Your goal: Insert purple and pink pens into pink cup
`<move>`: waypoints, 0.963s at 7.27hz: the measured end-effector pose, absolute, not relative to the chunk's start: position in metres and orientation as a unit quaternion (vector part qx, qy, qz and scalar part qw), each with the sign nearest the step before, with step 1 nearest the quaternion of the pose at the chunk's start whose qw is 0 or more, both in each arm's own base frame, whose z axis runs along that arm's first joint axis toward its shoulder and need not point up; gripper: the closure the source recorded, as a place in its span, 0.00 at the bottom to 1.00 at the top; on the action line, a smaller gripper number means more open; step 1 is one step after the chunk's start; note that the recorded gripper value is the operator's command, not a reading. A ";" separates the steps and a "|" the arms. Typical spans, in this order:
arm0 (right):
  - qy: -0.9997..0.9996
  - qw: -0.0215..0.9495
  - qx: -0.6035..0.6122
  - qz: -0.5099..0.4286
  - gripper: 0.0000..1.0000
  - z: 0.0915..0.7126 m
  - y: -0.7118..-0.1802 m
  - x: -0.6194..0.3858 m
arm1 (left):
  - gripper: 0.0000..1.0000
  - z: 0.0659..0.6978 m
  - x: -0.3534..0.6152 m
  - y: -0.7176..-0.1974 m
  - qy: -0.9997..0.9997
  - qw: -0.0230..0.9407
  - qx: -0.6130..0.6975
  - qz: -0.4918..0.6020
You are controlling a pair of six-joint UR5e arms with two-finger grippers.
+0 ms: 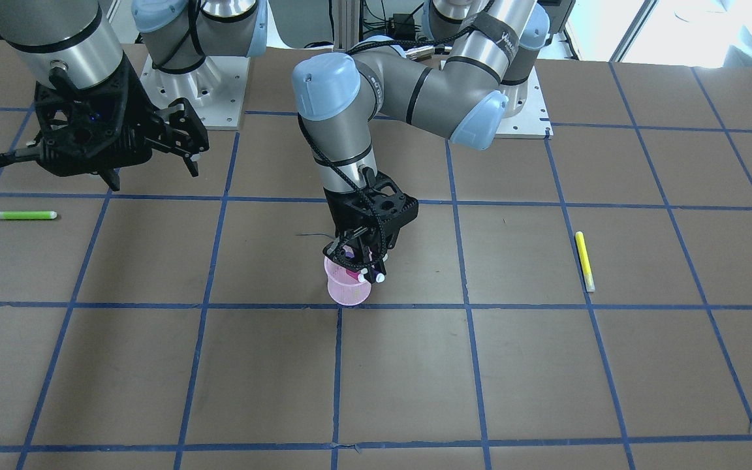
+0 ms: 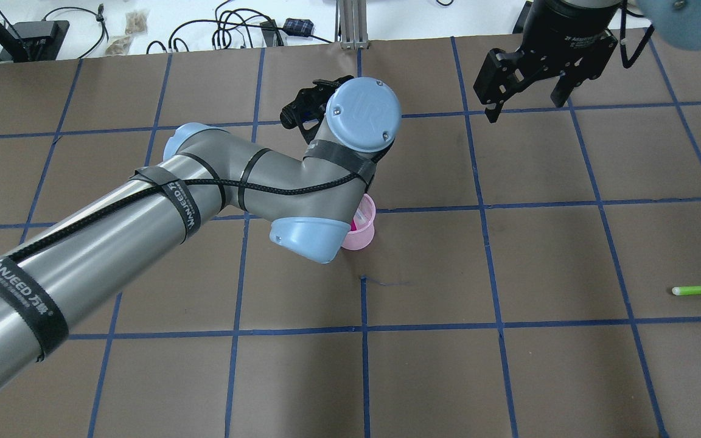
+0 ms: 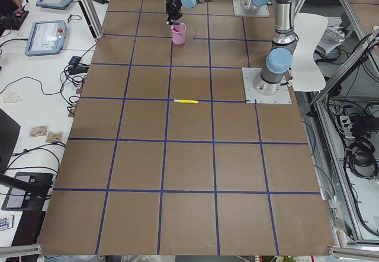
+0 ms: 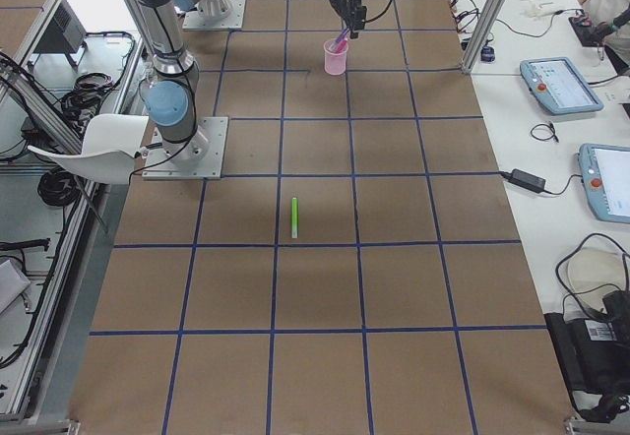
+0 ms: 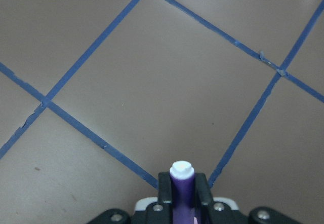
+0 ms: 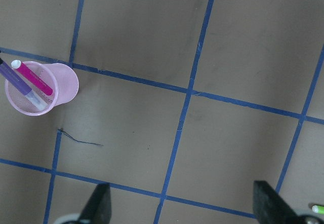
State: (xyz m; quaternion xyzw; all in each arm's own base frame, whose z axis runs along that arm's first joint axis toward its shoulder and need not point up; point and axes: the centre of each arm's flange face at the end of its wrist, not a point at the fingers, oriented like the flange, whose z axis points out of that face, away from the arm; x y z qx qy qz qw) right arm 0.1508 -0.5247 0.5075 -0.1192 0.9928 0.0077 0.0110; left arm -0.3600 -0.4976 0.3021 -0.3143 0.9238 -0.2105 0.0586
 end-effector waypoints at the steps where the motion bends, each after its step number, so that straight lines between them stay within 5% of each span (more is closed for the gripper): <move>1: 0.993 0.011 -0.120 0.008 0.00 0.507 -0.524 0.151 | 0.93 0.299 -0.359 -0.496 0.923 0.065 -0.315 -0.213; 2: 0.993 0.011 -0.120 0.009 0.00 0.507 -0.524 0.152 | 0.69 0.295 -0.359 -0.496 0.921 0.068 -0.319 -0.213; 3: 0.993 0.011 -0.121 0.009 0.00 0.506 -0.524 0.152 | 0.15 0.291 -0.361 -0.496 0.919 0.070 -0.324 -0.211; 4: 0.993 0.010 -0.121 0.009 0.00 0.506 -0.523 0.152 | 0.00 0.290 -0.363 -0.494 0.919 0.069 -0.325 -0.211; 7: 0.993 0.010 -0.120 0.010 0.00 0.506 -0.523 0.152 | 0.00 0.301 -0.369 -0.492 0.921 0.052 -0.323 -0.212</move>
